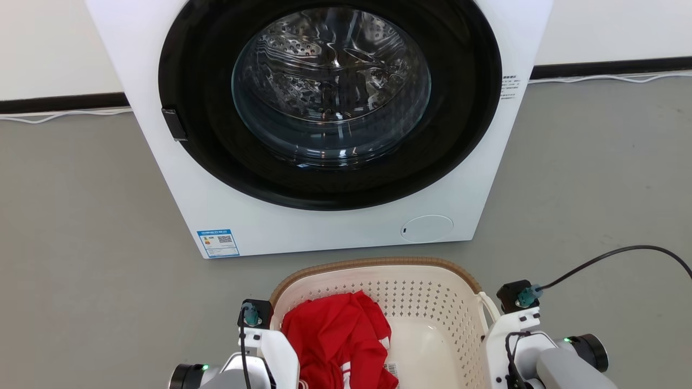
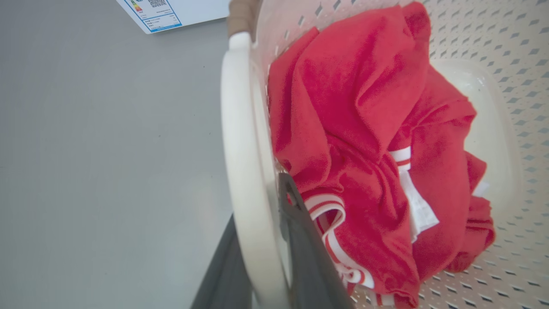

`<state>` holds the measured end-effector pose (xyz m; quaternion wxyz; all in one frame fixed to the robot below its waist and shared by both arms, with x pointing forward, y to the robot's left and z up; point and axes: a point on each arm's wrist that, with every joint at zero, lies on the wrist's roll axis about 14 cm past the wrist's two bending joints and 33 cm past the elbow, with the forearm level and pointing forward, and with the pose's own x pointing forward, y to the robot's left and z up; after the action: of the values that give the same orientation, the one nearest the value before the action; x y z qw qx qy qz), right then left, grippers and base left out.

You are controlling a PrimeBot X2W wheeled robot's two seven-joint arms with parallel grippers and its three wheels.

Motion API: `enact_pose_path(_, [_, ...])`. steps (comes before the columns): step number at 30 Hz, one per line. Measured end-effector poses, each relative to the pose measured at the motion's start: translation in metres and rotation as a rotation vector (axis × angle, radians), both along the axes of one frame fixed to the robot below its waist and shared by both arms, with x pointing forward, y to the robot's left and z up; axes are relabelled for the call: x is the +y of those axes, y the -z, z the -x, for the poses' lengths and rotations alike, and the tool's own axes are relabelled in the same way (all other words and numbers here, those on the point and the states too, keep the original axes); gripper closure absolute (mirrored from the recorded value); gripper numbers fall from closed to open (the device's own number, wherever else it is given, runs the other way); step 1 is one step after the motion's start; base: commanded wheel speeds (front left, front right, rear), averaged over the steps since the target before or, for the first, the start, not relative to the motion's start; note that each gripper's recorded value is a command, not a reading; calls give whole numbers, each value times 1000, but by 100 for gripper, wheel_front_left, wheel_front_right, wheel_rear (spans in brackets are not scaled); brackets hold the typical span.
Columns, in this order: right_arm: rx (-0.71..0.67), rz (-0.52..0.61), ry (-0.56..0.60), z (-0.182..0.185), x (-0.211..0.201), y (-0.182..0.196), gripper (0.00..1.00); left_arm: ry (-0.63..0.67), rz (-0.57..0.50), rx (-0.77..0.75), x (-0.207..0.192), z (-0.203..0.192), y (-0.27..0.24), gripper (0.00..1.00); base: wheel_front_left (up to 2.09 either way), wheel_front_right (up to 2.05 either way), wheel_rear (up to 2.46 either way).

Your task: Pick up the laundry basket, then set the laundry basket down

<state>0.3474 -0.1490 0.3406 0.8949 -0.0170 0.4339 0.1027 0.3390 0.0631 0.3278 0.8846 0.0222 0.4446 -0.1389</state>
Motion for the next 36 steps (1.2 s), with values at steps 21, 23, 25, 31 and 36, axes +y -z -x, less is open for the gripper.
enact_pose_path(21, [15, -1, -11, 3, 4, 3, 100, -2, -8, 15, 3, 4, 3, 100, 0, 0, 0])
enact_pose_path(23, [13, -1, -7, 3, 3, 3, 100, 0, -9, 17, 3, 4, 3, 100, 0, 0, 0])
enact_pose_path(25, [13, 0, -7, 2, 3, 3, 100, 1, -11, 18, 3, 4, 4, 100, 0, 0, 0])
enact_pose_path(31, [18, -9, 1, 3, 3, 4, 100, 3, -14, 25, 3, 4, 6, 100, 0, 0, 0])
enact_pose_path(36, [35, -10, 4, 4, 3, 10, 100, 5, -14, 40, 2, 4, 10, 100, 0, 0, 0])
